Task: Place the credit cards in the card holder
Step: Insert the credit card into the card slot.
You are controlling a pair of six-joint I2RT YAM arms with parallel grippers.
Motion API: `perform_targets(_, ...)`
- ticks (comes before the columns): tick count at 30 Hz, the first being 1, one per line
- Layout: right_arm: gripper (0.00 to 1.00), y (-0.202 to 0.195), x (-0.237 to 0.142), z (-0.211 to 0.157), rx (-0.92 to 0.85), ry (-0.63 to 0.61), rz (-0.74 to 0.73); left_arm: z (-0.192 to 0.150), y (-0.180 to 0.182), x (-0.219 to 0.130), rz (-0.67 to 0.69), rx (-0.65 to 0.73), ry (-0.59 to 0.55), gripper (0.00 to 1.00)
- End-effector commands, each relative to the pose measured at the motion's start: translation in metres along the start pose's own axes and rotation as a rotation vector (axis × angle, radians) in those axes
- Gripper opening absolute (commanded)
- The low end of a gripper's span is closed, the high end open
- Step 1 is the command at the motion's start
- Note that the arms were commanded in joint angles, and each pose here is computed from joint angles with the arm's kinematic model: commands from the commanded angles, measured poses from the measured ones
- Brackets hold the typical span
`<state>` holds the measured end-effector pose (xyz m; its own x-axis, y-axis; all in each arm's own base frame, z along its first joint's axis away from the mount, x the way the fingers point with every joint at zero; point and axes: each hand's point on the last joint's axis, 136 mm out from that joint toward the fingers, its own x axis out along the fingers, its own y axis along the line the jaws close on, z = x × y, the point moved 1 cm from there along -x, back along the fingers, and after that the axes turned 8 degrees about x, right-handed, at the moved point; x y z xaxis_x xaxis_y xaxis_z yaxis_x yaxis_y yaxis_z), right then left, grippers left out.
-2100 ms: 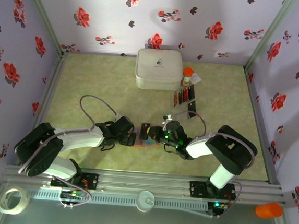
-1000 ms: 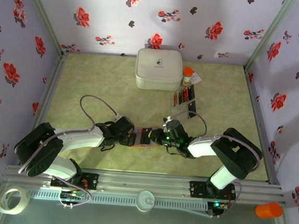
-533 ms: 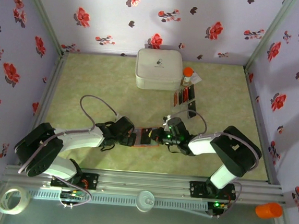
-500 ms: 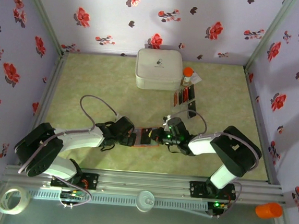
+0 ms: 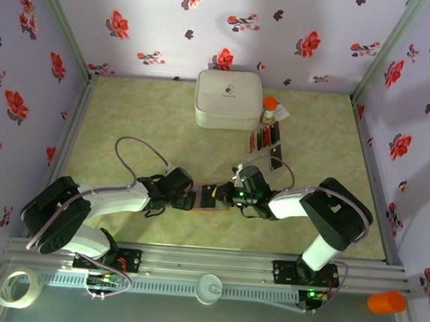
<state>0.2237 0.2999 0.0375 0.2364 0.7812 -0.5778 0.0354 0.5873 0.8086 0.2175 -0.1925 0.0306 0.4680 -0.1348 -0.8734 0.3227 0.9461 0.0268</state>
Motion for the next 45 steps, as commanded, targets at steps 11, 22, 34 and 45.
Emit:
perform_targets(11, 0.09, -0.022, 0.006, -0.012, 0.014, 0.083, -0.091, -0.015, 0.005, 0.004, 0.031, 0.015, 0.037, 0.99)
perform_targets(22, 0.48, 0.006, -0.028, 0.007, -0.091, 0.048, -0.134, -0.016, 0.005, 0.006, 0.034, 0.019, 0.041, 0.99)
perform_targets(34, 0.17, 0.027, -0.015, 0.016, -0.127, 0.063, -0.146, -0.015, 0.005, 0.007, 0.034, 0.022, 0.04, 0.99)
perform_targets(45, 0.12, 0.013, 0.022, 0.003, -0.123, 0.123, -0.213, -0.016, 0.005, 0.008, 0.033, 0.02, 0.038, 0.99)
